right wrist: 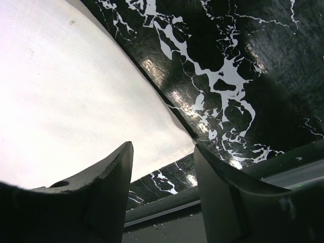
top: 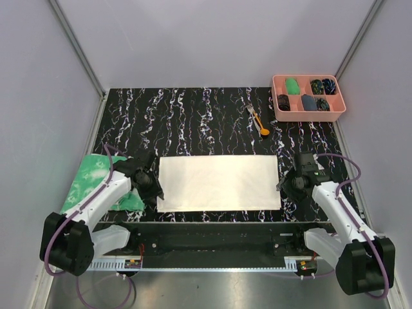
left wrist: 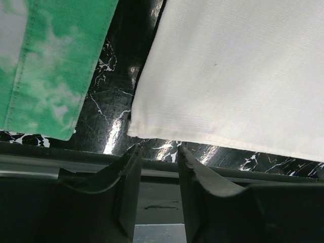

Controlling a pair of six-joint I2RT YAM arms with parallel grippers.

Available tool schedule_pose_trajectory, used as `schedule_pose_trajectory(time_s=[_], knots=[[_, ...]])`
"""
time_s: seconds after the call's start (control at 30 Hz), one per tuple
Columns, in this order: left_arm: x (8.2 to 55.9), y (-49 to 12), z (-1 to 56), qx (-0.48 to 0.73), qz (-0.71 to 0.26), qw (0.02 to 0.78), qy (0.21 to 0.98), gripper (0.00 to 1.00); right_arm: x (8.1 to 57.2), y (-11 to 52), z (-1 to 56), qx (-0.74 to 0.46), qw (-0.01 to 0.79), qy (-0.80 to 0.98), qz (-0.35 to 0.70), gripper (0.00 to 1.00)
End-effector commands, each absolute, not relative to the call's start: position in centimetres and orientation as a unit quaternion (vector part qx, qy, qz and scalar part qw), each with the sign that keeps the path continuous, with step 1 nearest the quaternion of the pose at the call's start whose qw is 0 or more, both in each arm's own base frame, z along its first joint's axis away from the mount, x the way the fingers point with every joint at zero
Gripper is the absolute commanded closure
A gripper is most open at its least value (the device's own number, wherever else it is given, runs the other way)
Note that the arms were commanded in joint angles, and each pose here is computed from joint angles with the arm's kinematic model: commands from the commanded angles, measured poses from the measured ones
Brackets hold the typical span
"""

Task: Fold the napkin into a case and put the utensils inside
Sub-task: Fold and flatten the napkin at the center of the board, then smooth out the rectangle-folded napkin at the center of the board.

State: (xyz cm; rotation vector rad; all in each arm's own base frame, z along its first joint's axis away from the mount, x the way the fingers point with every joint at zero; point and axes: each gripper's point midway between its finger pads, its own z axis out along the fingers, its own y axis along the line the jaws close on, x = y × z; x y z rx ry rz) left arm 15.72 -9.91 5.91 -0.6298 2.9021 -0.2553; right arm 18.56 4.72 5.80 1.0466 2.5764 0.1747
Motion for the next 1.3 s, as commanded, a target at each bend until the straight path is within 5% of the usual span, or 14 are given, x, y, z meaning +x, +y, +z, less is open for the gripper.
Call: schedule_pose_trajectory(time_s=[0.0, 0.17, 0.3, 0.63, 0.77, 0.87, 0.9, 1.0, 1.13, 1.27], knots=[[16.9, -11.2, 6.6, -0.193, -0.115, 0.087, 0.971, 0.67, 19.4, 4.7, 6.7, 0.346, 0.187, 0.918, 0.060, 0.39], [17.2, -12.5, 4.9, -0.192, -0.138, 0.061, 0.970, 0.76, 19.0, 5.3, 5.8, 0.355, 0.172, 0.916, 0.075, 0.47], [15.4, -11.7, 2.1, -0.212, -0.110, 0.026, 0.971, 0.76, 18.2, 5.5, 3.8, 0.372, 0.136, 0.916, 0.064, 0.74], [14.4, -10.1, 0.9, -0.236, -0.067, 0.026, 0.969, 0.74, 19.1, 3.9, 2.9, 0.379, 0.157, 0.912, 0.021, 0.75], [16.6, -11.0, 3.9, -0.215, -0.101, 0.070, 0.969, 0.73, 20.9, 3.7, 4.9, 0.347, 0.184, 0.919, 0.023, 0.67], [18.8, -12.0, 7.7, -0.189, -0.146, 0.135, 0.962, 0.68, 22.6, 4.6, 6.5, 0.323, 0.218, 0.919, 0.060, 0.40], [19.4, -12.6, 8.6, -0.172, -0.168, 0.150, 0.959, 0.67, 24.4, 5.6, 7.5, 0.280, 0.251, 0.922, 0.094, 0.22], [21.2, -15.0, 11.4, -0.122, -0.243, 0.196, 0.942, 0.67, 27.1, 6.3, 9.3, 0.224, 0.284, 0.926, 0.112, 0.08], [23.4, -19.7, 14.6, -0.078, -0.385, 0.233, 0.890, 0.73, 29.2, 5.4, 8.6, 0.193, 0.290, 0.934, 0.074, 0.12], [25.2, -24.5, 14.5, -0.034, -0.420, 0.204, 0.884, 0.86, 29.1, 5.4, 6.4, 0.189, 0.249, 0.948, 0.060, 0.20]])
